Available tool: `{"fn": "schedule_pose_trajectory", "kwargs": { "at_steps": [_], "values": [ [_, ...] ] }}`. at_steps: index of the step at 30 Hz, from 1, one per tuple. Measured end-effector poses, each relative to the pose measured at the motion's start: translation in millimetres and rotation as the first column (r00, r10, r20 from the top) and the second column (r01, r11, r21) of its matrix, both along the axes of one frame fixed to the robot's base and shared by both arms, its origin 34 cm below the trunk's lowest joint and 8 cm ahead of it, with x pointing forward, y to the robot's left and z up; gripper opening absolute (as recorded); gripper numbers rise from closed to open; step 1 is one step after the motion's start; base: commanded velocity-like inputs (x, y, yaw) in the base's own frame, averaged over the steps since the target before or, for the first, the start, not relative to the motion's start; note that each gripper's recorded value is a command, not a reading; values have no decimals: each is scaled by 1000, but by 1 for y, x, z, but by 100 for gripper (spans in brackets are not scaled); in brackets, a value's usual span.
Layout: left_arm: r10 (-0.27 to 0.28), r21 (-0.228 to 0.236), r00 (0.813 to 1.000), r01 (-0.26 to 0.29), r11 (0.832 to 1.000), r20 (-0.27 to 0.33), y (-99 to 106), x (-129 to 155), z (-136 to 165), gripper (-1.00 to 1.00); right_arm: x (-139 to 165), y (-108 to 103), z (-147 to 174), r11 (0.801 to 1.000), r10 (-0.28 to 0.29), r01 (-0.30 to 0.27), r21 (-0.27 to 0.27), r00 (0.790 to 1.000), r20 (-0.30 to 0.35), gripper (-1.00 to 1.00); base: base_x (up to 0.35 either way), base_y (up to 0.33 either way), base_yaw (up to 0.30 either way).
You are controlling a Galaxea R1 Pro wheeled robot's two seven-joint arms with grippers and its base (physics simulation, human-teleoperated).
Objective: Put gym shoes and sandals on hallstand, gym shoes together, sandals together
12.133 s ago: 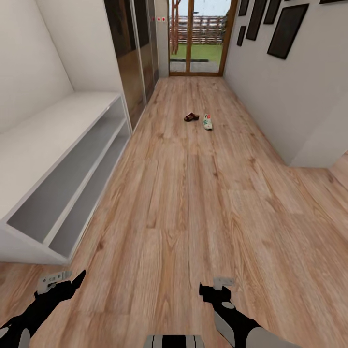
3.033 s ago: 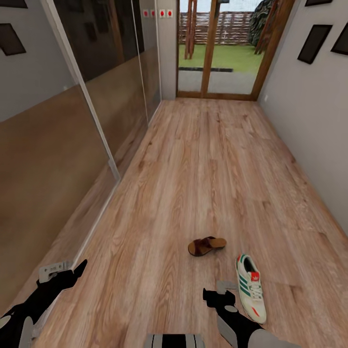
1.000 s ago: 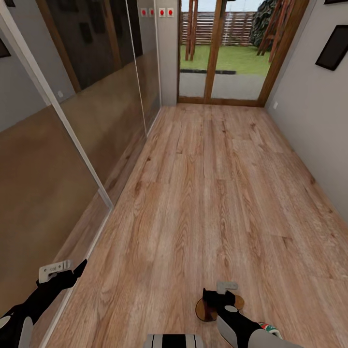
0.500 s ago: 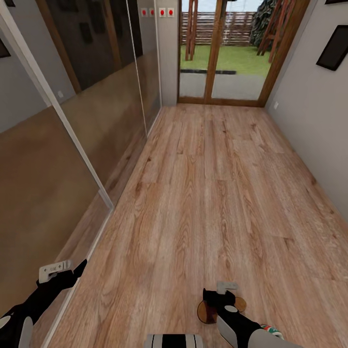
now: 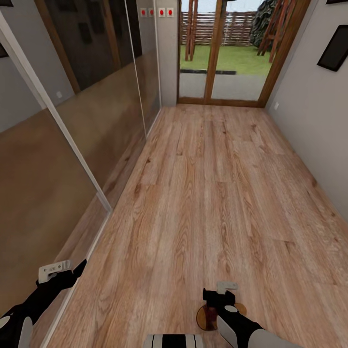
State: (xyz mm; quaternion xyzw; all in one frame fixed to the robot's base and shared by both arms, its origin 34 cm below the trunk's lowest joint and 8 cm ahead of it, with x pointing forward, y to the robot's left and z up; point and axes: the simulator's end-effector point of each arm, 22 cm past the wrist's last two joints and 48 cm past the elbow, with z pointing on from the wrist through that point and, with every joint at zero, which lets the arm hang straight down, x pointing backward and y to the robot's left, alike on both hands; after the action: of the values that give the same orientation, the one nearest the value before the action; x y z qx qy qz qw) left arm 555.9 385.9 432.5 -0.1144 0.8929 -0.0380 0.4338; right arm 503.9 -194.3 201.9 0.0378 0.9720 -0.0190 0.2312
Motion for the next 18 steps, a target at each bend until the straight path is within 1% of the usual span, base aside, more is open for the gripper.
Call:
{"fn": "schedule_pose_trajectory", "kwargs": {
  "at_steps": [18],
  "values": [
    [-2,-1,1000,2,1000,0,-1,0,0,100,0,-1,0,1000,-8,8,1,1000,-1,100,3,-1,0]
  ]
}}
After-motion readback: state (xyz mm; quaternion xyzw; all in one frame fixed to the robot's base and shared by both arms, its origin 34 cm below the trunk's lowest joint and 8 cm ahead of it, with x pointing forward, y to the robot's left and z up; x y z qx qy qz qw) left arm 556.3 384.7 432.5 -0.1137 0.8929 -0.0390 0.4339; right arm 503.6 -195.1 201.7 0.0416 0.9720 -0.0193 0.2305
